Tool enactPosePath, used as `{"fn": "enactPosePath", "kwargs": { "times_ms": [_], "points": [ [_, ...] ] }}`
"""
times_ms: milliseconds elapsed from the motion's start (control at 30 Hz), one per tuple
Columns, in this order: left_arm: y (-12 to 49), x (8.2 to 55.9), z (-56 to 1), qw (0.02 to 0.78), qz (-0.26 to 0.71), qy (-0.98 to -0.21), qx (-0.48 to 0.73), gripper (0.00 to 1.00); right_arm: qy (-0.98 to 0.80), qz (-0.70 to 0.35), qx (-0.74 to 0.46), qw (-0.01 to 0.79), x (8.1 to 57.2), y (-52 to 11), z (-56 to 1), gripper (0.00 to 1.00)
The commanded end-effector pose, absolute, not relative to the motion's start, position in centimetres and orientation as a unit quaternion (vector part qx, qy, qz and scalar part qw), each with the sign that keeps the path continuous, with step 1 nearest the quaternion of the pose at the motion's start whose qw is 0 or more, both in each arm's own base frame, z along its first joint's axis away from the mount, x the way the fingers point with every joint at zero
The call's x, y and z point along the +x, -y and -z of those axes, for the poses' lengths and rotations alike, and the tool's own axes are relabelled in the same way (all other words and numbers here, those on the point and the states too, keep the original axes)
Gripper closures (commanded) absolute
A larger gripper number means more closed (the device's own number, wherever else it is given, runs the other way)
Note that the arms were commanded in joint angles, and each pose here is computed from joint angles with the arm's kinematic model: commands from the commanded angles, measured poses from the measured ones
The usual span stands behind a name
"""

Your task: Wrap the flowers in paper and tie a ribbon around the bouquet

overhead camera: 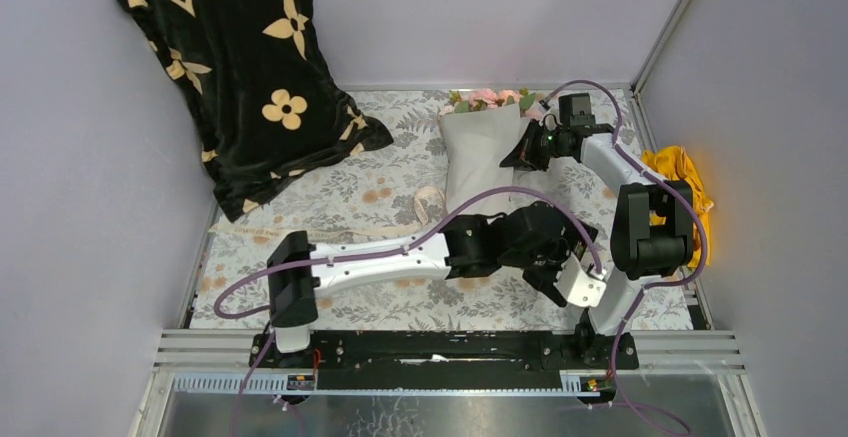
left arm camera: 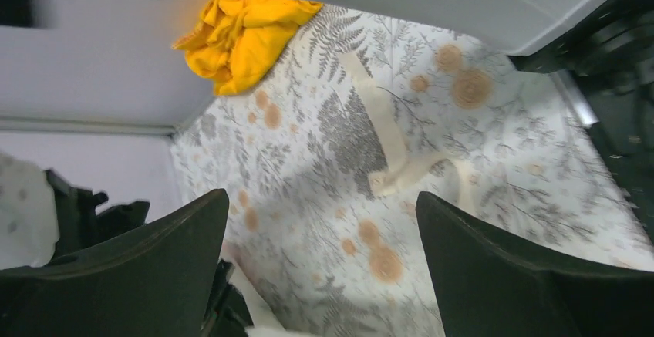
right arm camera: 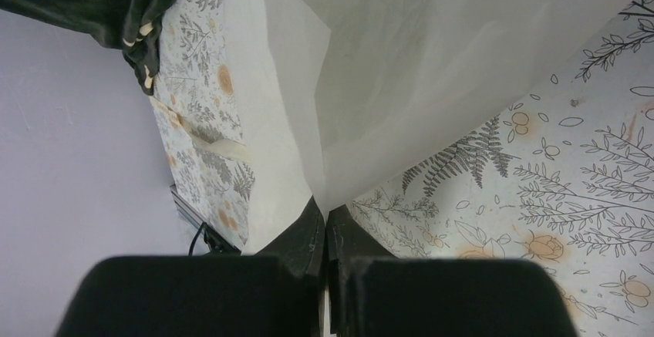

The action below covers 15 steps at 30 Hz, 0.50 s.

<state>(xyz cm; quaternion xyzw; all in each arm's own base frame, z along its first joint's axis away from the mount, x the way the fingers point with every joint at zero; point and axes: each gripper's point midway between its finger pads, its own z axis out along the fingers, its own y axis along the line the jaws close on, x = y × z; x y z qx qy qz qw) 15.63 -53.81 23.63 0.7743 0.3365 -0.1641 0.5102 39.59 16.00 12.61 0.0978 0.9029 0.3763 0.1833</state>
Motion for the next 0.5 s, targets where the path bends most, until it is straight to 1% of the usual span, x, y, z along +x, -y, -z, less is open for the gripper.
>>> {"fn": "enactPosePath", "kwargs": {
  "times_ms": [0, 100, 233, 300, 367, 467],
  "points": [
    [48.9, 14.1, -27.5, 0.434, 0.172, -0.422, 0.777, 0.01, -0.897, -0.387, 0.075, 0.200, 39.0, -16.5, -14.3, 1.00],
    [44.1, 15.3, -28.1, 0.401, 0.134, -0.496, 0.758, 0.01, -0.899, -0.382, 0.076, 0.201, 38.6, -16.4, -14.1, 1.00],
    [35.8, 19.9, -29.2, 0.385, 0.105, -0.632, 0.664, 0.01, -0.902, -0.374, 0.073, 0.201, 38.1, -16.6, -13.7, 1.00],
    [30.7, 23.2, -29.3, 0.384, 0.090, -0.720, 0.571, 0.05, -0.904, -0.372, 0.068, 0.201, 37.9, -16.8, -13.6, 1.00],
    [25.6, 26.1, -29.1, 0.383, 0.063, -0.800, 0.458, 0.11, -0.905, -0.369, 0.066, 0.202, 37.6, -17.0, -13.4, 1.00],
    [17.6, 29.4, -28.4, 0.378, 0.050, -0.885, 0.269, 0.16, -0.908, -0.364, 0.065, 0.198, 36.9, -17.2, -12.8, 1.00]
  ]
}}
